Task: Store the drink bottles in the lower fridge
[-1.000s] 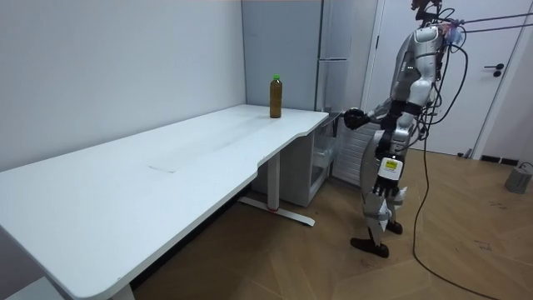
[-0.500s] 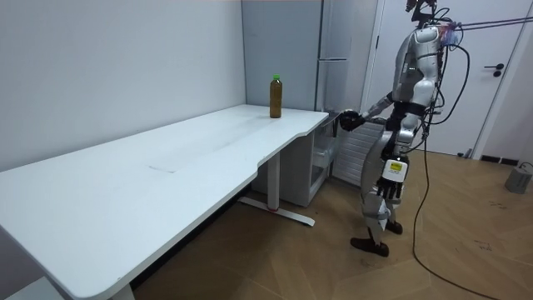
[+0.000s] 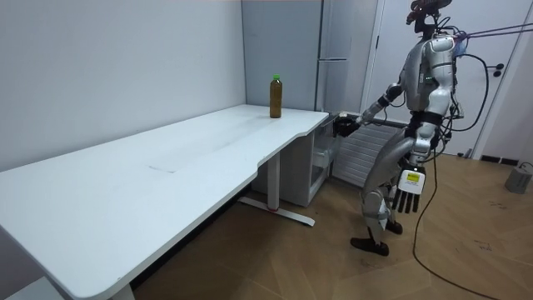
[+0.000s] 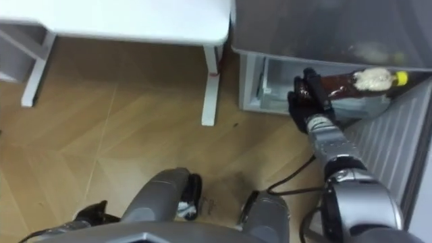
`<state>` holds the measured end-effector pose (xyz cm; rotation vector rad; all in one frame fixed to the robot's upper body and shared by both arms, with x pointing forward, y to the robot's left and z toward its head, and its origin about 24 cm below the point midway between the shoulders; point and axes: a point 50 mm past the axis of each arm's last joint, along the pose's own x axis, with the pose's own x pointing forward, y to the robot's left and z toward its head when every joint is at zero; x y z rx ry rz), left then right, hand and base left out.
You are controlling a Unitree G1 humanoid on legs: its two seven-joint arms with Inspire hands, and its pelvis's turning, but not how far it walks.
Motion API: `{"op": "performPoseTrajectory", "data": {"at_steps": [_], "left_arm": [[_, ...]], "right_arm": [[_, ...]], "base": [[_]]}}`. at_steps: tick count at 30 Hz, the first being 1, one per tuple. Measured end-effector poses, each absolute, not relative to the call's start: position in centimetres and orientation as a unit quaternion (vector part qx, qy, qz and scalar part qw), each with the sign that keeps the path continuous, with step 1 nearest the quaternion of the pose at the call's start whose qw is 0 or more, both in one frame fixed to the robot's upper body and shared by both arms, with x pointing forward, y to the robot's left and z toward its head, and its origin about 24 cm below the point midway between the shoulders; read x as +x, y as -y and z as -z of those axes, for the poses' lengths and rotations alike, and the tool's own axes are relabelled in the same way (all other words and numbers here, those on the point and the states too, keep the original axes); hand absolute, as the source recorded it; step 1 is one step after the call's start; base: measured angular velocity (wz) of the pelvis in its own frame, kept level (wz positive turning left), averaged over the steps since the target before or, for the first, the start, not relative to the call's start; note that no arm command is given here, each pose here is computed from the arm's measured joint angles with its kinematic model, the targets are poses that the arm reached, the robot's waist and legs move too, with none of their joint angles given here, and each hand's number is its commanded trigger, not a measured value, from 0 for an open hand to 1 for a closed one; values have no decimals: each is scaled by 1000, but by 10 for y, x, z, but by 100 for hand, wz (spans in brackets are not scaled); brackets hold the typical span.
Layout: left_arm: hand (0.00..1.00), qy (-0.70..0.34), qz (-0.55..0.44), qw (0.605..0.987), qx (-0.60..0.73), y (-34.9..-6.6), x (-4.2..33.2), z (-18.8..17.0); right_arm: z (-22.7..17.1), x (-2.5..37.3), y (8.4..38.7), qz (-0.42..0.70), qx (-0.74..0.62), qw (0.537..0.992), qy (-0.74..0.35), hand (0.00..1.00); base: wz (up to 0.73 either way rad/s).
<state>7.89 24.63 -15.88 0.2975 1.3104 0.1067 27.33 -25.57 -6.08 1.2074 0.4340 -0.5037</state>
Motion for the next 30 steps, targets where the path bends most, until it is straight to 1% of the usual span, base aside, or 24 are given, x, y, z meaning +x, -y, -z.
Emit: {"op": "performPoseTrajectory", "data": {"at_steps": [7,15,24,30], "left_arm": [[0,-599,-37,785,154,-243,89,158],[0,-574,-37,804,151,-242,103,154],[0,-565,-27,807,172,-246,111,151],[0,-564,-40,808,166,-247,109,151]], "right_arm": [[37,293,269,218,547,790,-170,100],[5,316,279,197,538,809,-133,100],[-19,334,279,176,537,818,-107,100],[-27,341,277,182,539,815,-109,100]], "base": [[1],[5],[8],[0]]}}
